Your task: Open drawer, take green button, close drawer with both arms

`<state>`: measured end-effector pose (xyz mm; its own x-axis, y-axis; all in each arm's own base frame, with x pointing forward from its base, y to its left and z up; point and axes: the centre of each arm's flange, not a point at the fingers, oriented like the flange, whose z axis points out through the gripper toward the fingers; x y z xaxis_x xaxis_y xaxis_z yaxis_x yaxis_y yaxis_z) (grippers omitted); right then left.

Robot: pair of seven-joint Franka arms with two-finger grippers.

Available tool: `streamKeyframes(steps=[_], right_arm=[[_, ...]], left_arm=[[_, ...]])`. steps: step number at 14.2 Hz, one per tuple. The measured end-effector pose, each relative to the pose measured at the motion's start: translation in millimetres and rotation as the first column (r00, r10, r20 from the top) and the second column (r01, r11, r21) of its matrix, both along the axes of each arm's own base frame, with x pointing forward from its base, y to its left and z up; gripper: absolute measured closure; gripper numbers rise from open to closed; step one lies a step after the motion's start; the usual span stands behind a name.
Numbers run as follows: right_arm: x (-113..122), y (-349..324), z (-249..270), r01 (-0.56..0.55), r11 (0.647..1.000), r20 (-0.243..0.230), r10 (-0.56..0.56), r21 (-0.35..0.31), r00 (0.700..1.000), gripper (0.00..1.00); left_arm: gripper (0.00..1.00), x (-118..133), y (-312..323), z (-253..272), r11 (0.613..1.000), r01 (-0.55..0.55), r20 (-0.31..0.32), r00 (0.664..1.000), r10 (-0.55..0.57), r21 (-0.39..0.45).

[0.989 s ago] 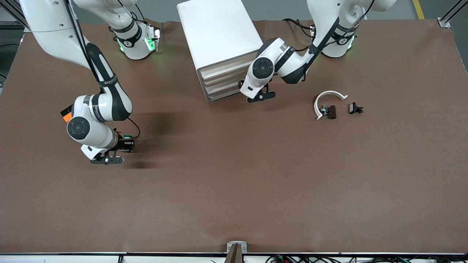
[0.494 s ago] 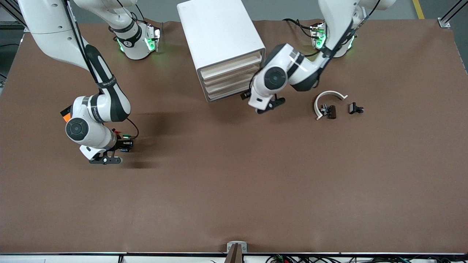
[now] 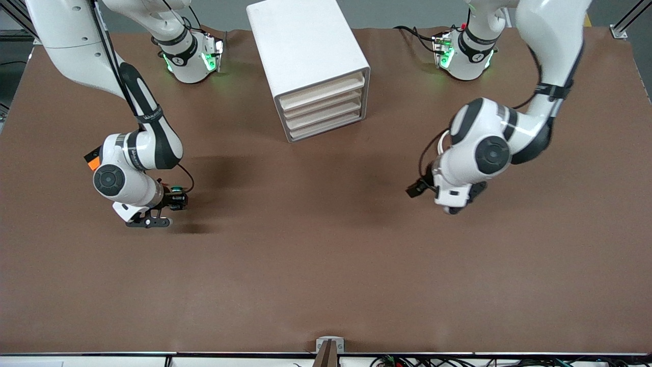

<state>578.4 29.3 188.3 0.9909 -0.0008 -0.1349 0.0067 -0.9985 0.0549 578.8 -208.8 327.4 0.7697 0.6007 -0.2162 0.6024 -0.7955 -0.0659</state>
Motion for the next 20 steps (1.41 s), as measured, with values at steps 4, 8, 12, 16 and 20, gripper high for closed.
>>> streamKeyframes(steps=[4,8,12,16,20], right_arm=[[-2,1,-1,-0.001,1.0,-0.024,0.001,-0.002,1.0,0.0],[0,3,17,-0.002,1.0,-0.044,0.002,-0.003,0.999,0.0],[3,5,60,-0.002,1.0,-0.044,0.002,-0.003,0.999,0.0],[0,5,118,0.001,1.0,-0.033,-0.001,-0.004,0.999,0.0],[-11,2,188,0.007,1.0,0.008,-0.007,-0.002,1.0,0.0]], left_arm=[[0.0,45,89,56,0.995,0.095,0.046,0.995,-0.094,-0.01],[0.0,62,145,98,0.994,0.108,0.062,0.992,-0.107,-0.006],[0.0,59,154,167,0.978,0.193,0.092,0.975,-0.201,0.084],[0.0,38,146,220,0.942,0.313,0.145,0.933,-0.328,0.117],[0.0,10,158,254,0.919,0.382,0.171,0.903,-0.393,0.097]])
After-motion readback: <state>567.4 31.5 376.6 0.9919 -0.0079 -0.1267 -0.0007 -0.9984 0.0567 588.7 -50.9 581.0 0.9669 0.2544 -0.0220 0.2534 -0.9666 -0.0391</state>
